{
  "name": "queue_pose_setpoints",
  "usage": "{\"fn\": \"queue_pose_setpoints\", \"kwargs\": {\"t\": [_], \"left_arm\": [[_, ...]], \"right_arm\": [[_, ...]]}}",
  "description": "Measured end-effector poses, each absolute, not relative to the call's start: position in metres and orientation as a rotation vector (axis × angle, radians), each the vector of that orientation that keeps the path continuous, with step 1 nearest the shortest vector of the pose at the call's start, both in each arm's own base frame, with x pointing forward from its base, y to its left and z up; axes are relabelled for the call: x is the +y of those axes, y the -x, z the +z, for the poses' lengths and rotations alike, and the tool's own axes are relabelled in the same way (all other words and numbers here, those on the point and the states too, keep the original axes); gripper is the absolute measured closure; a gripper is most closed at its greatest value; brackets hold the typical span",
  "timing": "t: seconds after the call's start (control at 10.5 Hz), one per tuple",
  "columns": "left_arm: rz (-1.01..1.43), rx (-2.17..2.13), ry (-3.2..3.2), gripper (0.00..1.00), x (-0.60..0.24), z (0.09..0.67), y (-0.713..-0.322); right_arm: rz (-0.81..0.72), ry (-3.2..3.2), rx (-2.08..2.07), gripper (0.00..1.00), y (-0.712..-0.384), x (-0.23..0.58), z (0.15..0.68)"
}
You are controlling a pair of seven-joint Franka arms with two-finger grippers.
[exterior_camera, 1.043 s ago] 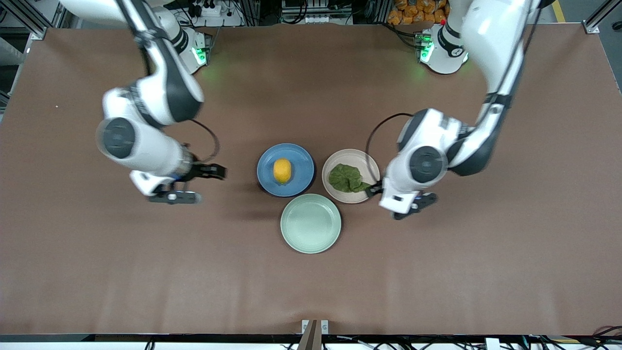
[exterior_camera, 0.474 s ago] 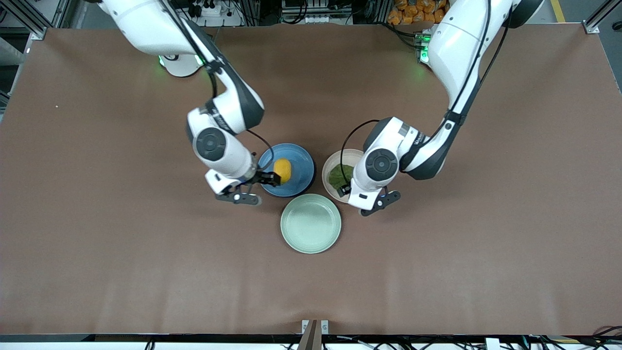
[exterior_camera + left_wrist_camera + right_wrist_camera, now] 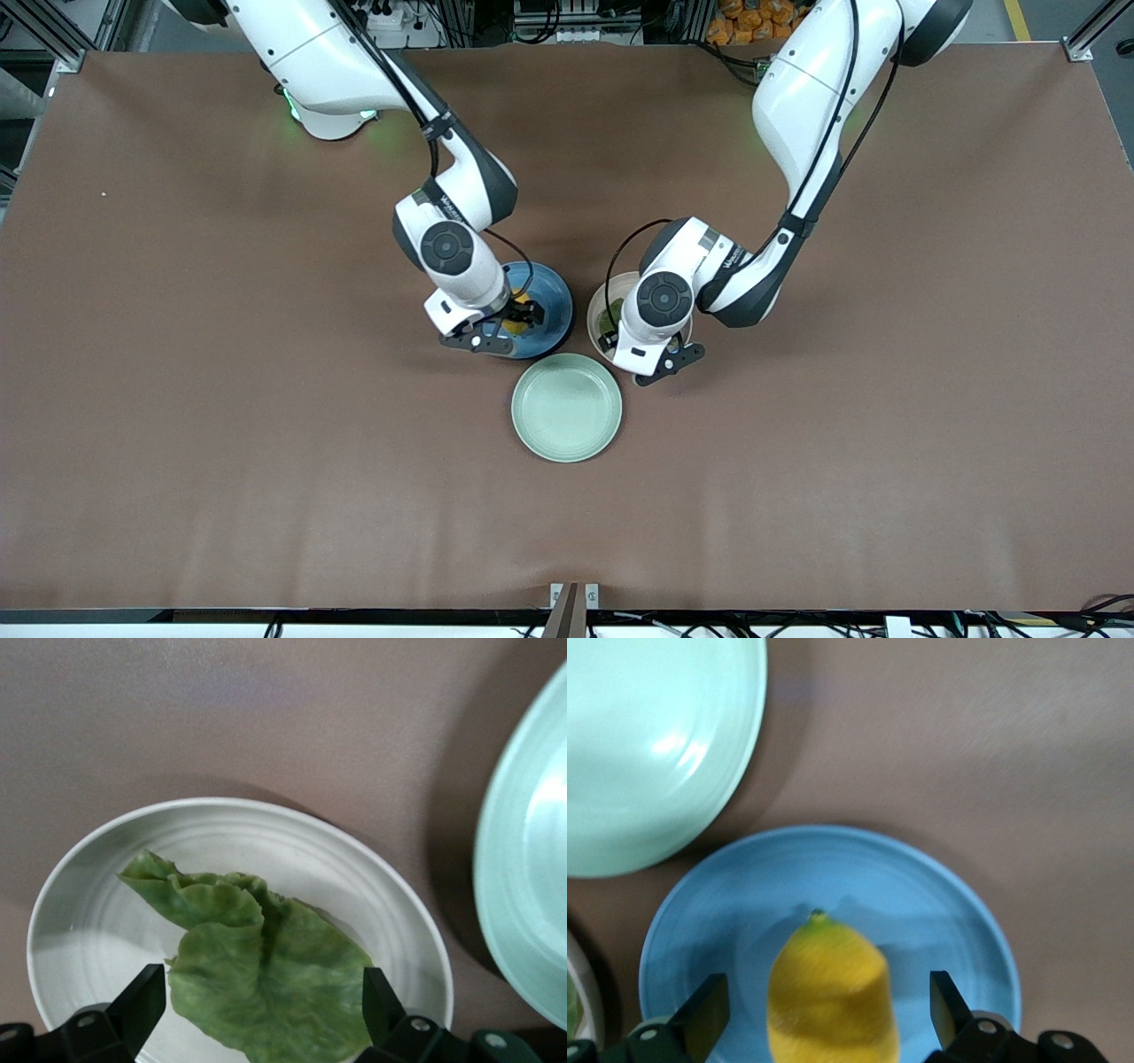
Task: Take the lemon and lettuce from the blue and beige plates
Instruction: 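Close the right gripper on the lemon while the left gripper grips the lettuce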
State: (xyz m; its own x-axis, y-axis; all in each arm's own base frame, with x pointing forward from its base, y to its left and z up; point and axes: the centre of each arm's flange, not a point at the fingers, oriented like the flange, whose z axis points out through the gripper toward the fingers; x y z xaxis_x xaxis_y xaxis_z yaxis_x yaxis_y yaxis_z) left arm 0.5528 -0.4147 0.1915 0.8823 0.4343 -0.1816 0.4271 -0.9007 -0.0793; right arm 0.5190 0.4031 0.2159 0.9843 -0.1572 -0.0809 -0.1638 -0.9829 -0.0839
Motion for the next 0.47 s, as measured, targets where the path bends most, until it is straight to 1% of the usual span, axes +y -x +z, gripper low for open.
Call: {"fn": "queue_pose_setpoints", "kwargs": {"t": [0.09, 0.19, 0.28, 0.38, 0.47], "left_arm": [[0.304, -0.688, 3.008, 0.04, -0.414, 0.189, -0.553], [0.303, -0.685, 3.004, 0.12, -0.413, 0.186, -0.553], [0.301, -0.68, 3.001, 0.14, -0.412, 0.184, -0.553], [0.3, -0.677, 2.999, 0.27, -0.412, 0.184, -0.552], [0.299, -0.675, 2.999, 0.42, -0.413, 0.183, -0.552]], "right_arm": [[0.111, 3.048, 0.245, 0.0, -0.514, 0.409, 0.213], [0.102, 3.067, 0.238, 0.0, -0.509, 0.414, 0.209], [0.096, 3.086, 0.233, 0.0, -0.504, 0.417, 0.204], [0.096, 3.101, 0.22, 0.01, -0.501, 0.417, 0.198], [0.099, 3.113, 0.209, 0.07, -0.5, 0.417, 0.192]]}}
